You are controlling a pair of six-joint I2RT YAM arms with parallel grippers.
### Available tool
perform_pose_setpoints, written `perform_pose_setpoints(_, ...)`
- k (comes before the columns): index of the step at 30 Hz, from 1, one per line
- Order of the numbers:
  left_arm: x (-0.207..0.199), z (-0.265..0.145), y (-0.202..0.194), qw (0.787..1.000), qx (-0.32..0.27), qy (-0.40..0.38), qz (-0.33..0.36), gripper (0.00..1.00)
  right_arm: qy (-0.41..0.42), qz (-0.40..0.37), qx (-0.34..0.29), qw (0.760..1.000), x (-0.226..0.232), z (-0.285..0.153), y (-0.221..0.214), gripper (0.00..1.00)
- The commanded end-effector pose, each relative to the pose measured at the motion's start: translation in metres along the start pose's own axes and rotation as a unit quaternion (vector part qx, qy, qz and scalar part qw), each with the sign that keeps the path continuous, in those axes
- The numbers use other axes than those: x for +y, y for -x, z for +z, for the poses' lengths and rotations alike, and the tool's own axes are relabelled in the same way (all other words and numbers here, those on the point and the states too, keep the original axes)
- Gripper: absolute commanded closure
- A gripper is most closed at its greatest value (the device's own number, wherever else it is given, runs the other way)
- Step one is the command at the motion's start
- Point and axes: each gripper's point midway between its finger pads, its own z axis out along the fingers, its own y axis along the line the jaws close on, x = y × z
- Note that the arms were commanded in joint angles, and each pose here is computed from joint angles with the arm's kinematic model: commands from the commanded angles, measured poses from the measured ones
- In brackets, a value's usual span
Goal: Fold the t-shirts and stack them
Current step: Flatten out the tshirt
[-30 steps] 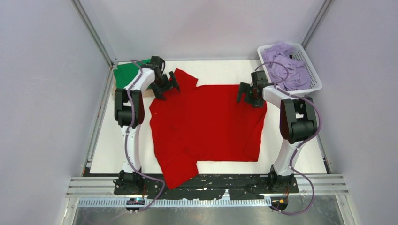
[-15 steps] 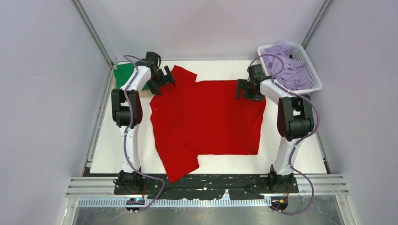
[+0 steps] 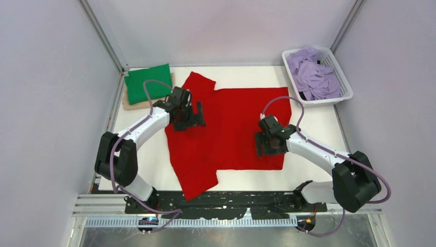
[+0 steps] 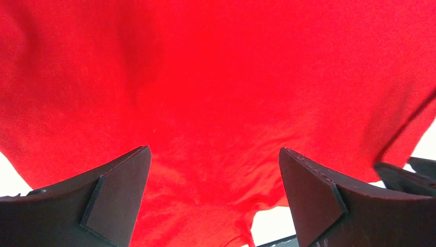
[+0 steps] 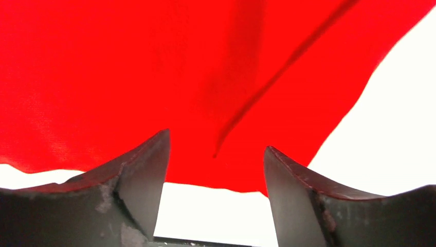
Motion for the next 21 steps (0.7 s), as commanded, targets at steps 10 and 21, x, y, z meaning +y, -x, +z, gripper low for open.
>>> perform_pose_setpoints(10, 0.036, 0.038, -0.062, 0.999, 0.033, 0.016, -0.032, 0.0, -0.039, 0.059, 0.045, 0.997, -0.018, 0.016, -0.041, 0.64)
perform_pose_setpoints(21, 0.056, 0.048, -0.055, 0.996, 0.033, 0.06, -0.048, 0.0, -0.118, 0.199, 0.01, 0.973, -0.094, -0.009, -0.049, 0.95)
